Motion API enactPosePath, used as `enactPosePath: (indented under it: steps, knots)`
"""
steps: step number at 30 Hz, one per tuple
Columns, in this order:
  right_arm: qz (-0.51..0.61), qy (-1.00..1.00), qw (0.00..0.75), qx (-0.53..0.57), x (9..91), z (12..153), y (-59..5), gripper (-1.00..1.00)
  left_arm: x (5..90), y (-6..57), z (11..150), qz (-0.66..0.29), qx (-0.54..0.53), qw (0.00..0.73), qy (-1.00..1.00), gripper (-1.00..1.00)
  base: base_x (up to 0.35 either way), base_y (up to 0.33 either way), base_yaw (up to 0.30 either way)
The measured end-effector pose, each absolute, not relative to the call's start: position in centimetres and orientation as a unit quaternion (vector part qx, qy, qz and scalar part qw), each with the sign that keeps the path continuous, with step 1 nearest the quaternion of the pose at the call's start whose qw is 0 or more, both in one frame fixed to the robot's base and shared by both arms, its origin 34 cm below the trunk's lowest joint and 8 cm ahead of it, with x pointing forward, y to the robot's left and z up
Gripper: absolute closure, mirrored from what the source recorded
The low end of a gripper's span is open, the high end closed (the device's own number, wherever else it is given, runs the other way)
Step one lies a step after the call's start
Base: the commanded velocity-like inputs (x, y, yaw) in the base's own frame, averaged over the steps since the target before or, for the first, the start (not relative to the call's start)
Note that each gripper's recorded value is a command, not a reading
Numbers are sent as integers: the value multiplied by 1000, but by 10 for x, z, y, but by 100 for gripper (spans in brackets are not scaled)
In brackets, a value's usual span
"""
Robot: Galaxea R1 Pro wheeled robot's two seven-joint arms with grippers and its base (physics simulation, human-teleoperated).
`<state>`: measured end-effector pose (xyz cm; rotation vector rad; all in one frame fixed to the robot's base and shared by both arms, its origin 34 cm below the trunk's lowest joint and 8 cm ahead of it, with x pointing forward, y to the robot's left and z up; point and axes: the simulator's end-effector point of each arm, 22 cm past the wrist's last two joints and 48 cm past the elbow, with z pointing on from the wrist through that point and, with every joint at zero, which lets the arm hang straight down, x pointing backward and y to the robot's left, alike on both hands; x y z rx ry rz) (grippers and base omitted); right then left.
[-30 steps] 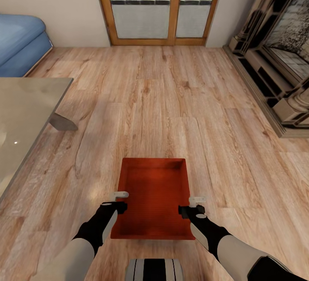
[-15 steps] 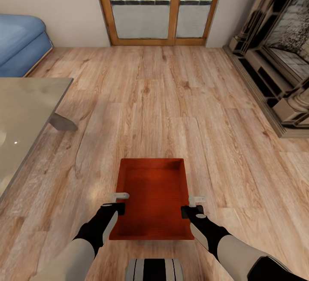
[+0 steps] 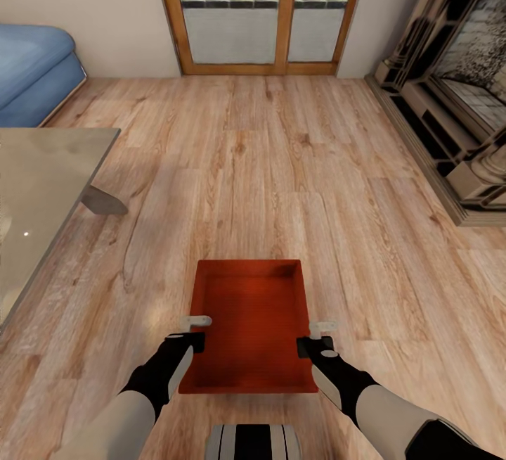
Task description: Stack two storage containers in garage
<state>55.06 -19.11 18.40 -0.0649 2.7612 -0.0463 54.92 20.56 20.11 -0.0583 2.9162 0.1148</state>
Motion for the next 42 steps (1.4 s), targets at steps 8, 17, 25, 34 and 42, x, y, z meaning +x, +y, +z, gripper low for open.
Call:
enactPosePath:
  steps: [8, 17, 25, 34, 42]
  knots:
    - [-16, 982, 188, -22, 554, 201, -190, 100, 552, 206, 218, 39, -19, 110, 993, 100, 0, 0, 0]
    - [-16, 982, 188, -22, 558, 221, -190, 100, 556, 206, 237, 39, -20, 109, 993, 100, 0, 0, 0]
    - [-16, 982, 188, -21, 561, 238, -190, 100, 560, 207, 254, 39, -19, 109, 993, 100, 0, 0, 0]
    - [-16, 982, 188, -21, 565, 256, -190, 100, 563, 206, 273, 39, -19, 110, 993, 100, 0, 0, 0]
    - [-16, 982, 190, -19, 567, 273, -190, 100, 567, 206, 290, 40, -17, 111, 993, 100, 0, 0, 0]
